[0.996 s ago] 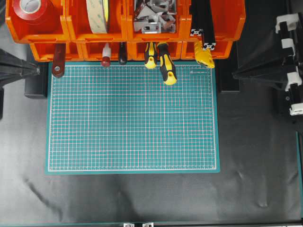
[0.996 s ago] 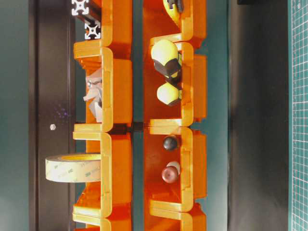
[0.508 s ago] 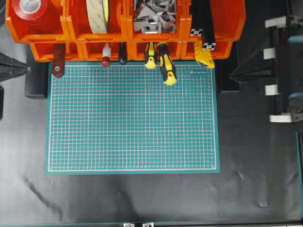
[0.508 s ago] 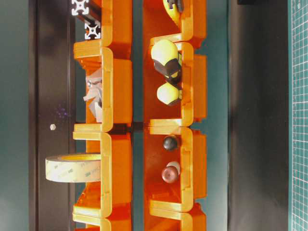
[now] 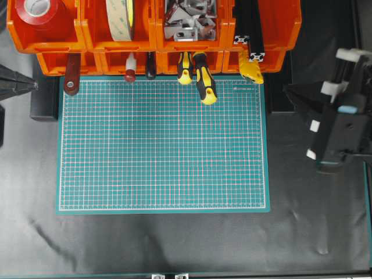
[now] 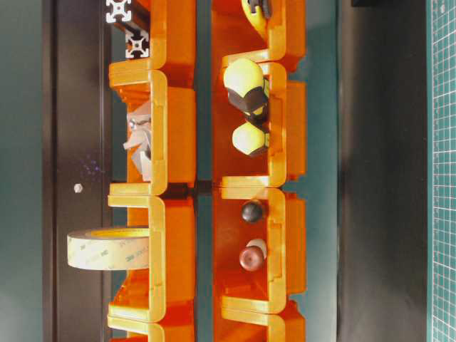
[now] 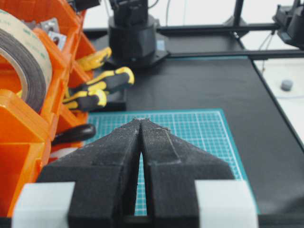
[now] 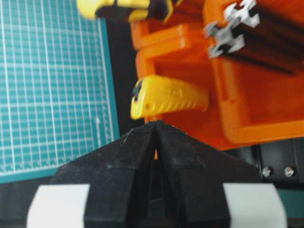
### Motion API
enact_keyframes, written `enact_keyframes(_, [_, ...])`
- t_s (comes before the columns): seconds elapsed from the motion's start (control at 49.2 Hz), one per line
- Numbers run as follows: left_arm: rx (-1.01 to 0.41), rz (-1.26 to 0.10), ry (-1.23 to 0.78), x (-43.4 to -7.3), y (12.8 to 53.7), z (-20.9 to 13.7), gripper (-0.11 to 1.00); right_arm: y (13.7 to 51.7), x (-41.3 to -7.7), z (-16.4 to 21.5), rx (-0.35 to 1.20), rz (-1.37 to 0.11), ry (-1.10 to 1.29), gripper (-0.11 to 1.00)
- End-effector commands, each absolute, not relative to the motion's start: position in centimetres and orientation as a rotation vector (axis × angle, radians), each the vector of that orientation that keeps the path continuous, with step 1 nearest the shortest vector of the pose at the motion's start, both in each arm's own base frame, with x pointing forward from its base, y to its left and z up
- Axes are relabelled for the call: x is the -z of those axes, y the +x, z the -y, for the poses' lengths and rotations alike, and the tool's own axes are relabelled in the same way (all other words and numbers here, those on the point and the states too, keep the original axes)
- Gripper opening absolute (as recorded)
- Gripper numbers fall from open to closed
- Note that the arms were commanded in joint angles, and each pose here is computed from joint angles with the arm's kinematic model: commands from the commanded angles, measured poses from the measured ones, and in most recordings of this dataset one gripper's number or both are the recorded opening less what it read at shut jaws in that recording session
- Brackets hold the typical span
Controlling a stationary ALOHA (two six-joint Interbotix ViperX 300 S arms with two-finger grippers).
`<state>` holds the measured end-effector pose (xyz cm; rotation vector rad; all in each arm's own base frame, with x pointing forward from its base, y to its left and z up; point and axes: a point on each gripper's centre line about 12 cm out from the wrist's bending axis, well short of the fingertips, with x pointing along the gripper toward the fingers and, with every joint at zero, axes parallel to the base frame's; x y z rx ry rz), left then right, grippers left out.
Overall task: Pick cutter from container rack with right arm.
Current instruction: 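Move the right gripper toward the yellow cutter in the rack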
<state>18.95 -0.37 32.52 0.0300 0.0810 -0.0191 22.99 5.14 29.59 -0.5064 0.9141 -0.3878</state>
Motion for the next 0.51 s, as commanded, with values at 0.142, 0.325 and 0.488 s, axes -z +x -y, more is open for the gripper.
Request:
enact_keyframes(0.142, [0.016,-0.075,0.028,-32.7,19.0,0.3,0.0,23.3,-28.6,-4.5,0.428,-0.933,-0.507,0.02])
enact_keyframes(0.325, [0.016,-0.076,0.03,-32.6,19.0,0.3,0.0,23.8,-27.3,-4.5,0.373,-0.908,-0.525,0.35])
enact_keyframes(0.488, [0.016,-0.079,0.028,-32.5,19.0,0.3,0.0,24.3,-26.4,-4.2,0.398,-0.898,-0.606,0.78])
